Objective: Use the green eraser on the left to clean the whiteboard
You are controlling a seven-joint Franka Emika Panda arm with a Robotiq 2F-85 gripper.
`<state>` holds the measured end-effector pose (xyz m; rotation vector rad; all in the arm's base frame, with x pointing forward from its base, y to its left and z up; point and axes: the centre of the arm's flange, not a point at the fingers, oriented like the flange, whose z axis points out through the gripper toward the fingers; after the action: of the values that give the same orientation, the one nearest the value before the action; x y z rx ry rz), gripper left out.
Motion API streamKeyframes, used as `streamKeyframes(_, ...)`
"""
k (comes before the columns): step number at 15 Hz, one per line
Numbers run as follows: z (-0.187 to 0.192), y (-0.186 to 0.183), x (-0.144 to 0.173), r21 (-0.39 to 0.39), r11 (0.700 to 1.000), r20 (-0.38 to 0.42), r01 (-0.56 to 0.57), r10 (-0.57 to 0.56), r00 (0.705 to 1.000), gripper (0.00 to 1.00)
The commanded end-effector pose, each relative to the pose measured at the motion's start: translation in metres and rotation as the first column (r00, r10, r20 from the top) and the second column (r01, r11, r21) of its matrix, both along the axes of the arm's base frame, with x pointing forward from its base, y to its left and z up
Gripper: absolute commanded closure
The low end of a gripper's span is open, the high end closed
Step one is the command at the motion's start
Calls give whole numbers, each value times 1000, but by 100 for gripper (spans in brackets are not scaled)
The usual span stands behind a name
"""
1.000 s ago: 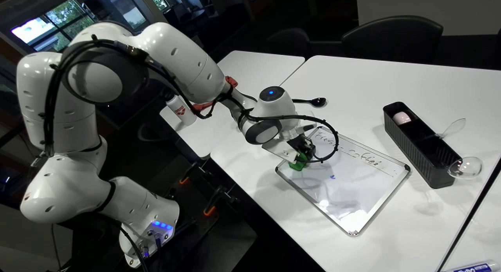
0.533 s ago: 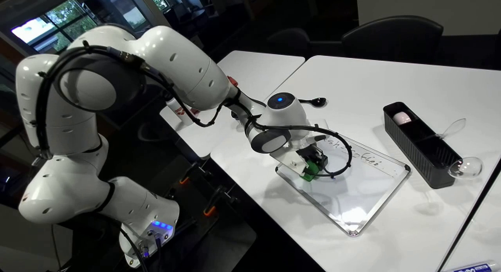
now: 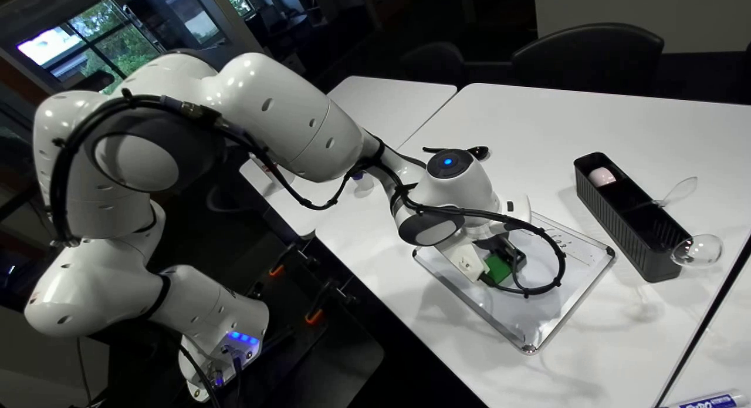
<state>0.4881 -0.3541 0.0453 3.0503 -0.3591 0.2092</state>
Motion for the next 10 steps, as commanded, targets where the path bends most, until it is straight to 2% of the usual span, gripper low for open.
streamKeyframes(1, -25, -30, 1, -12, 996, -27, 87, -87, 996, 66)
streamKeyframes(5, -15, -44, -7, -14, 990, -20, 141, -142, 990, 66)
streamKeyframes(10, 36, -25, -17, 109, 984, 35, 140, -144, 989, 66)
